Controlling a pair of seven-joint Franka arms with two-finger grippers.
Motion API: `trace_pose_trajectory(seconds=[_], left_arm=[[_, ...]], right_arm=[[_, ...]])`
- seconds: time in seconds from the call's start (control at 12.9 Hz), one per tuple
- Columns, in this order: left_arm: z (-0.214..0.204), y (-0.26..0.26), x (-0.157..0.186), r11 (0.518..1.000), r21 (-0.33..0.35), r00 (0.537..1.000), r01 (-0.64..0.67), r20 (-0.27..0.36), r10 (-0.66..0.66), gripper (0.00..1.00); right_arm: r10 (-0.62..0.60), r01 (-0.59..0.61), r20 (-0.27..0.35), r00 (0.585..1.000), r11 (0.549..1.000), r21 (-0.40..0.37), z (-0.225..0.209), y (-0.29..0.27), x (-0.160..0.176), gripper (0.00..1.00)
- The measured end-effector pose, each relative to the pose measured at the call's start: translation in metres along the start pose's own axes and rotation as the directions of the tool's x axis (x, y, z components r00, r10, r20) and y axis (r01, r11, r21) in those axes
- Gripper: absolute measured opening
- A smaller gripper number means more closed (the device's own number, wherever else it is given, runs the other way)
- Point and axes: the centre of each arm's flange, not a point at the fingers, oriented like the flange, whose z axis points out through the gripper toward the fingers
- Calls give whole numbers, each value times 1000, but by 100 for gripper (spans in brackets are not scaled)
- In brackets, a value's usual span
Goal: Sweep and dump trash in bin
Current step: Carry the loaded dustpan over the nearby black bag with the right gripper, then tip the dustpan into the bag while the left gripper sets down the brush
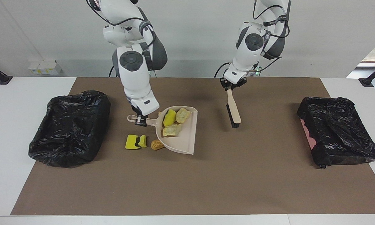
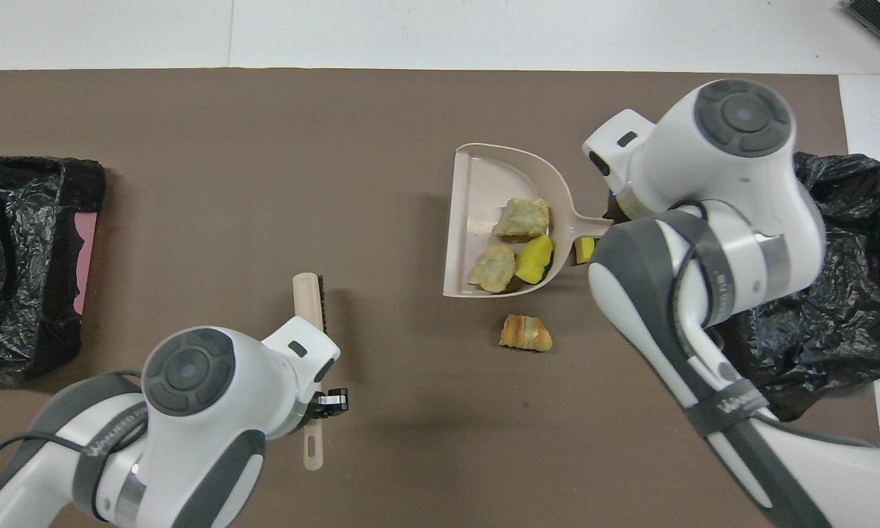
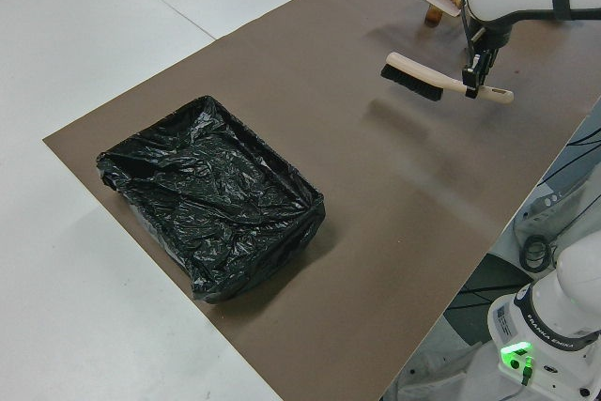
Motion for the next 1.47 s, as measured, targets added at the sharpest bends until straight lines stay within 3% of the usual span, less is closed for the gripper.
trace_pose_trajectory(seconds=[0.31,0.47,0.78,0.93,1.01,1.16,1.32,1.4,1.47], left_arm=[[52,55,-68,999,42,1000,0,-13,0,27],[72,69,-93,999,41,999,6,-33,-4,27],[83,67,-98,999,44,999,12,-36,-10,27],[84,67,-98,999,42,999,12,-38,-11,31],[84,67,-97,999,42,999,10,-37,-8,39],[79,68,-85,999,33,998,-40,-39,41,63],[52,71,-47,998,4,995,-64,-70,64,93],[32,69,-21,997,-1,993,-74,-96,74,100],[5,66,5,995,-5,987,-97,-133,96,100]], right_arm=[[-20,20,-3,1000,1000,21,11,29,-123,32],[-18,18,28,999,1000,16,11,34,-172,32],[-90,95,122,988,995,-32,-20,41,-263,32],[-130,139,203,971,990,-32,-37,35,-307,32],[-145,156,252,957,987,-24,-45,30,-326,32],[-156,166,363,919,986,3,-59,20,-359,32],[-154,154,462,874,987,37,-67,12,-386,32],[-159,152,510,845,987,57,-68,11,-392,32],[-149,134,567,810,989,68,-68,9,-394,32]])
